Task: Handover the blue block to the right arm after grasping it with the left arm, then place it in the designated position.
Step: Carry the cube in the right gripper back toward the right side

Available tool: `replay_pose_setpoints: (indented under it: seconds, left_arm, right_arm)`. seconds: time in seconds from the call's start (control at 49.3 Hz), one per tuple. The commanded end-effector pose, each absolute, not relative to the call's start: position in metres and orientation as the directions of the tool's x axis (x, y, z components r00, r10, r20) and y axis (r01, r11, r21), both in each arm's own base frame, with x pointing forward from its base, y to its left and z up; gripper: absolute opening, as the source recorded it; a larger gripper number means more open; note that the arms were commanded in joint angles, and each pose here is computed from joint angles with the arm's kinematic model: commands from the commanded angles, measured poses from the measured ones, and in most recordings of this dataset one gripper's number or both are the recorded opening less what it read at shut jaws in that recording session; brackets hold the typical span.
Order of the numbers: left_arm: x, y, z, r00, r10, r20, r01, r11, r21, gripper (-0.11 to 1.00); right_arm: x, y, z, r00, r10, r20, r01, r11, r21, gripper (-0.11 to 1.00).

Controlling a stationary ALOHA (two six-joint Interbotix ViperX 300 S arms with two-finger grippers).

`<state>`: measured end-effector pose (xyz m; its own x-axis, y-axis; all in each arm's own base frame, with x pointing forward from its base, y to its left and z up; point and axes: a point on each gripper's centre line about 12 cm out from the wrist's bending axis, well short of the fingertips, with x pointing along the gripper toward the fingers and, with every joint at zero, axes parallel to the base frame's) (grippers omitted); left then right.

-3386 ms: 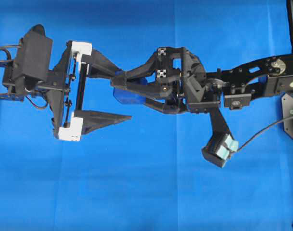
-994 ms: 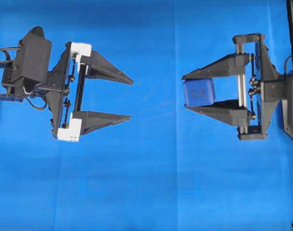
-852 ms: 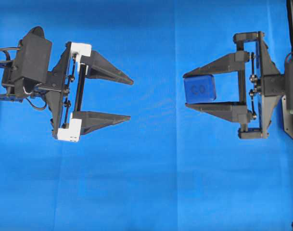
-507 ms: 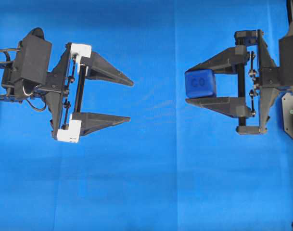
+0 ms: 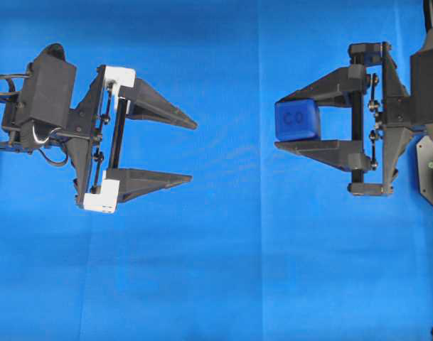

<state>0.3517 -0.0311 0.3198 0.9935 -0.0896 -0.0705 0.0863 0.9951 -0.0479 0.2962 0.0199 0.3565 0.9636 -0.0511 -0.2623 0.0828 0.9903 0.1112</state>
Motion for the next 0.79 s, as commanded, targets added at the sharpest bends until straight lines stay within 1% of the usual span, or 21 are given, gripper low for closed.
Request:
replay_pose_setpoints:
  seconds: [0.0, 0.77]
  left_arm:
    - [0.35, -0.0327, 0.3336, 0.995, -0.095, -0.028, 0.094, 0.995, -0.046, 0.92]
    - [0.3496, -0.0364, 0.3336, 0.994, -0.106, -0.028, 0.104, 0.993, -0.048, 0.92]
  right_arm:
    - [0.2948, 0.0204, 0.3651, 0.97, -0.046, -0.239, 0.076, 0.99, 0.118, 0.41]
    - [0.2949, 0.0204, 0.3657, 0.97, -0.046, -0.237, 0.077, 0.99, 0.12, 0.41]
